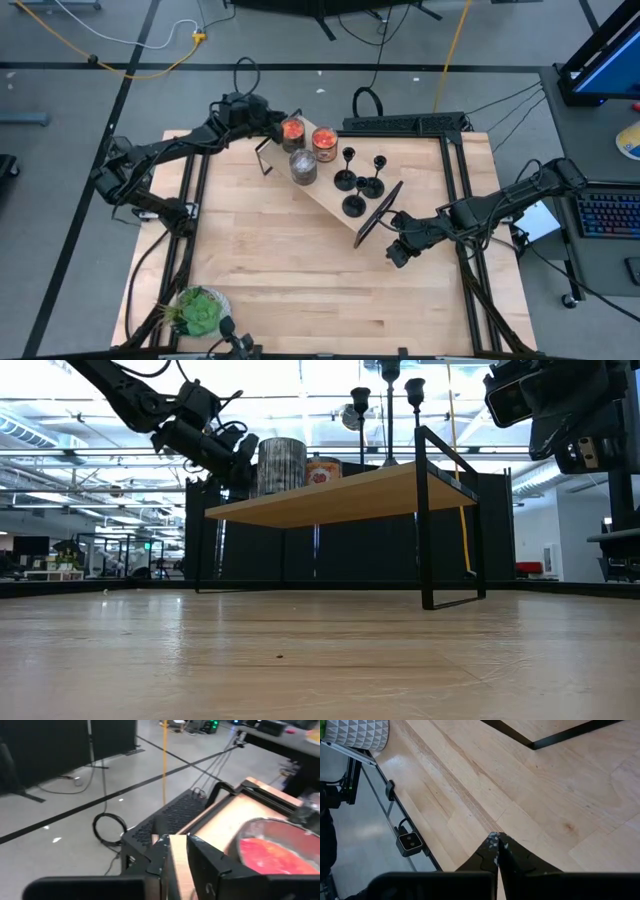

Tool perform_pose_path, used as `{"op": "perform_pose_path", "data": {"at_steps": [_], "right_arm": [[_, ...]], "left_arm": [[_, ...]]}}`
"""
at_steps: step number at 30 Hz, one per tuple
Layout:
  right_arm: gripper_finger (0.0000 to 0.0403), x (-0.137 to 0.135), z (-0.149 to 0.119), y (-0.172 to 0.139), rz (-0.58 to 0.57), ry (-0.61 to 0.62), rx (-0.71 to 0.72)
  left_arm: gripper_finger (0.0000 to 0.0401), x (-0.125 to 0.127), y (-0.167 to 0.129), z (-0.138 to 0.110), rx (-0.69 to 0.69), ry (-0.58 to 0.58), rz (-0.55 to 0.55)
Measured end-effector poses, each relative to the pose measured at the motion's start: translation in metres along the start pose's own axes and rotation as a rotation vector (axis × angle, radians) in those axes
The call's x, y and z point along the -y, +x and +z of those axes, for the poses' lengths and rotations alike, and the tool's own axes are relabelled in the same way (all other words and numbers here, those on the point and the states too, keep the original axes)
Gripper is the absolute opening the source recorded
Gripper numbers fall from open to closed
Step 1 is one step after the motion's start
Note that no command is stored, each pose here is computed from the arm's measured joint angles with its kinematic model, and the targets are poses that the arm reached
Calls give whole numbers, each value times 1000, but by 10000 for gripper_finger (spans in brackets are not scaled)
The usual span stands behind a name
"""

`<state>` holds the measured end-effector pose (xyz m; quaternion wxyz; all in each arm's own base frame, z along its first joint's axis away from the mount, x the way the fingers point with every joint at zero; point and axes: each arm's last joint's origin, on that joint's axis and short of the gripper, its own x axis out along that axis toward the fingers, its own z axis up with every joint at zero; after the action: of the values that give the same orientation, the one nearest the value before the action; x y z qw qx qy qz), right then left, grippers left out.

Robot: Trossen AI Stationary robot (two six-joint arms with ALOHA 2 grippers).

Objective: Pick & Place candle stick holders
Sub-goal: Put the orange scented candle on the shelf, then return to Home Position

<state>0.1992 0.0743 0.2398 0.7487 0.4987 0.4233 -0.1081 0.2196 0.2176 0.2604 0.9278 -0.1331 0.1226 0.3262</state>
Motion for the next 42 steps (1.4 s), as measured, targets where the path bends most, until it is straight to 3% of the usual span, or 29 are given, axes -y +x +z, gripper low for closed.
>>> {"op": "perform_pose_path", "data": {"at_steps": [10,20,24,32,42], "right_arm": [[0,0,0,0,0,0,0],[0,0,0,0,0,0,0],[0,0,0,0,0,0,0],[0,0,1,0,-8,-43,25],[0,-1,2,-22,57,-180,120]], "left_arm": [[5,10,0,-2,-23,25,-142],[4,14,1,-3,-30,25,-178],[13,12,-2,0,-9,27,-130],[13,17,-49,37,200,46,-17],[10,58,-104,55,294,-17,-257]]}}
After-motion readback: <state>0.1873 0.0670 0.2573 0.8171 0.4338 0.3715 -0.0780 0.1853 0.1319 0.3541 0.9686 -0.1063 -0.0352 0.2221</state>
